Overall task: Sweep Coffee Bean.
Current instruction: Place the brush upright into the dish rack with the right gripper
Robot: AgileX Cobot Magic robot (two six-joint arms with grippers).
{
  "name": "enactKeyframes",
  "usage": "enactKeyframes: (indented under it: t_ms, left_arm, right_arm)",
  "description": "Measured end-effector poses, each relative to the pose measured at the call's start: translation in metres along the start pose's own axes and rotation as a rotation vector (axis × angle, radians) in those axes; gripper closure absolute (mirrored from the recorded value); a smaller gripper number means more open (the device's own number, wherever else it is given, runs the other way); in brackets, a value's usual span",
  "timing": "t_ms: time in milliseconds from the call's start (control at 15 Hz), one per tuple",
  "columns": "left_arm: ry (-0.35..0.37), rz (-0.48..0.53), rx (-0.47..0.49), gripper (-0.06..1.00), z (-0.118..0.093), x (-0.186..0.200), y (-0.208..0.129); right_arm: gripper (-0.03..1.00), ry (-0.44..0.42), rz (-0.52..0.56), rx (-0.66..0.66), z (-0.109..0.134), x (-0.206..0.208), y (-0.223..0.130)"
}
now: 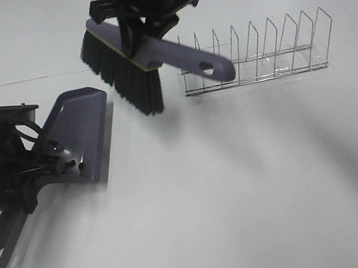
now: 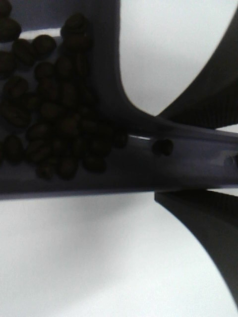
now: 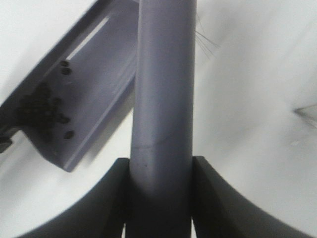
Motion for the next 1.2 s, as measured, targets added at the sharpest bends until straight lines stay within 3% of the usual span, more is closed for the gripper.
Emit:
enactKeyframes:
  t_ms: [200,333,467,600,867,933,1200]
  left_arm:
    - [-0.041,-0.059,0.063,0.62,0.008,0.02,0.002]
    - [-0.045,-0.068,0.07,0.62,0.009,0.024,0.002]
    - [-0.057,-0.068,0.076,0.62,0.007,0.024,0.002]
    - [-0.063,-0.068,0.08,0.62,0.006,0.024,0.002]
    - [-0.062,-0.073,0.08,0.62,0.006,0.024,0.003]
    - [-0.062,-0.077,0.08,0.62,0.006,0.024,0.003]
    - [-0.064,-0.082,0.081,0.62,0.006,0.024,0.004]
  right_arm:
    - [0.66,-0.138,-0.129,-0.015,-0.019,0.062,0.016]
    - [0.66,-0.126,-0.162,-0.062,-0.031,0.086,0.018]
    - [0.66,-0.149,-0.137,-0.125,-0.059,0.1,0.002]
    - [0.66,-0.176,-0.089,-0.184,-0.086,0.102,-0.017]
    - [0.66,-0.234,0.067,-0.349,-0.147,0.103,-0.095]
    - [0.66,-0.253,0.074,-0.416,-0.17,0.101,-0.122]
    - [0.66,-0.32,0.099,-0.53,-0.22,0.087,-0.171]
Point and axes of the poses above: a point on each arm's last joint axis where the gripper is mounted, x pointing back along that axis away from the gripper, z along the wrist's bending axis when the last joint is at zero, y = z × x, the point moved 9 cm from there along -x, pointing out along that axis toward the gripper, and after that the axes turned 7 degrees about -x, right-handed, at the moved point
